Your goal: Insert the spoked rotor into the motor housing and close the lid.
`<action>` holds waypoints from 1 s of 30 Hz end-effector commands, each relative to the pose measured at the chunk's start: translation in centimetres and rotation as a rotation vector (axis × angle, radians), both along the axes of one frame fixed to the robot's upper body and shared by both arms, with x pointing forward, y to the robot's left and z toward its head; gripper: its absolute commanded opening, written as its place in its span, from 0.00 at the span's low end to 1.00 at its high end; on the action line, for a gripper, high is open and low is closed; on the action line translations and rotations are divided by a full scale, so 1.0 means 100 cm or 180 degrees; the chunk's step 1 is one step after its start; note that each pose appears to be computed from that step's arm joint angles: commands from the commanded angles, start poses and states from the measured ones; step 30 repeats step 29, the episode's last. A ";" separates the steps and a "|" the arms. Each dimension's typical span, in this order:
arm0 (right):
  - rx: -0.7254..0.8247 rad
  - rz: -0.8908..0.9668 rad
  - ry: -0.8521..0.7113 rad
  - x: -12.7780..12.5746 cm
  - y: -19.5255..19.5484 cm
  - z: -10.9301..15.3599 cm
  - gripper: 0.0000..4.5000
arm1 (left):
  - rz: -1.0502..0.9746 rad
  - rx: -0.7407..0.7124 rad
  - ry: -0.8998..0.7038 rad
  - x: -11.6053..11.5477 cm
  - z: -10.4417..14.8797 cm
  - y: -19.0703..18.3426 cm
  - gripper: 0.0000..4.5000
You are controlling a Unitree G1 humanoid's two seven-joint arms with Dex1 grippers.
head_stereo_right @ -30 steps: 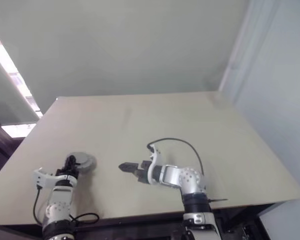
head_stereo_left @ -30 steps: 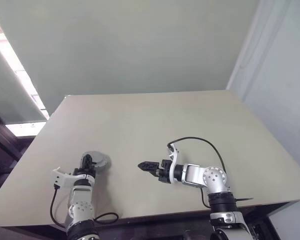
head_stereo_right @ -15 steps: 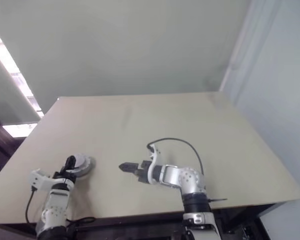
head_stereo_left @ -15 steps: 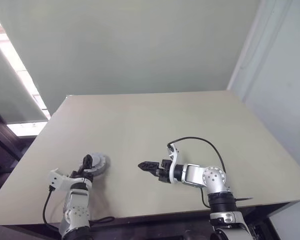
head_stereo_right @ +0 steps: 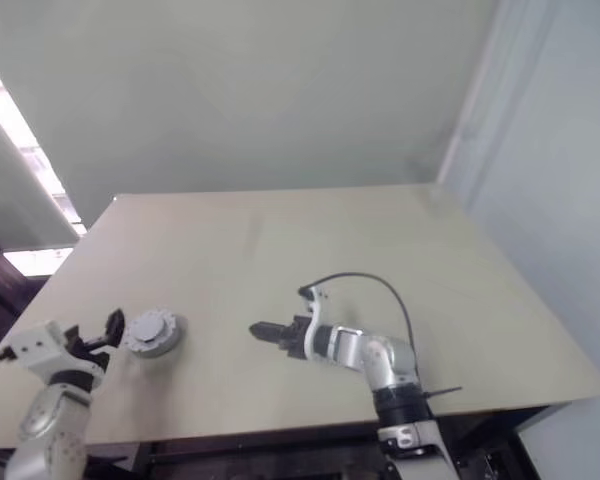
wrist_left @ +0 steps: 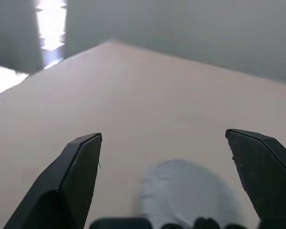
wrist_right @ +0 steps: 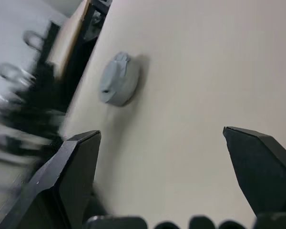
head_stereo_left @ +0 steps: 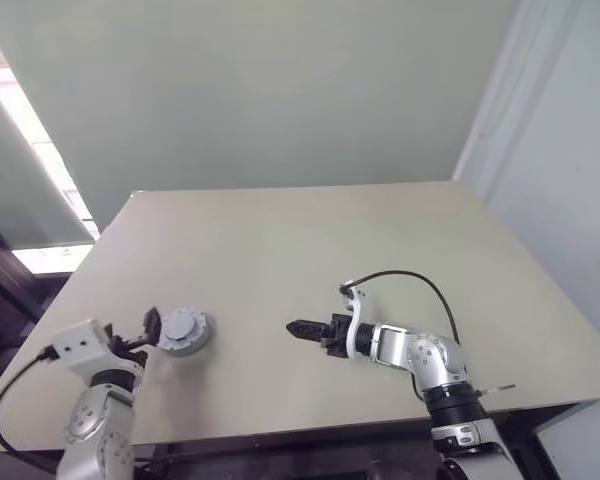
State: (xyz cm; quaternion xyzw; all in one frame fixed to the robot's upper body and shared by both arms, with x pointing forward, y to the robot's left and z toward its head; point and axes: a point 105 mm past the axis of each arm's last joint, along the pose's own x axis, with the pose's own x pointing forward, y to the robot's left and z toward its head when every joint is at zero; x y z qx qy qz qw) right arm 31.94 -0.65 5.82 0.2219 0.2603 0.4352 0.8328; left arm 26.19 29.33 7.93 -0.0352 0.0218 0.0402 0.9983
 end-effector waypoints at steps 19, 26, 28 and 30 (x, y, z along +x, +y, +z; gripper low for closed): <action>-0.0744 0.0887 -0.1979 -0.012 -0.053 0.027 1.00 | -0.1418 0.0378 0.0372 -0.034 0.018 -0.072 0.99; -0.0773 0.0623 -0.1974 0.000 -0.067 0.031 1.00 | -0.1359 0.0334 0.0406 -0.038 0.015 -0.071 0.99; -0.0769 0.0611 -0.1970 0.001 -0.069 0.031 1.00 | -0.1365 0.0334 0.0401 -0.037 0.015 -0.071 0.99; -0.0793 0.0567 -0.1976 0.002 -0.071 0.032 1.00 | -0.1381 0.0333 0.0391 -0.035 0.015 -0.072 0.99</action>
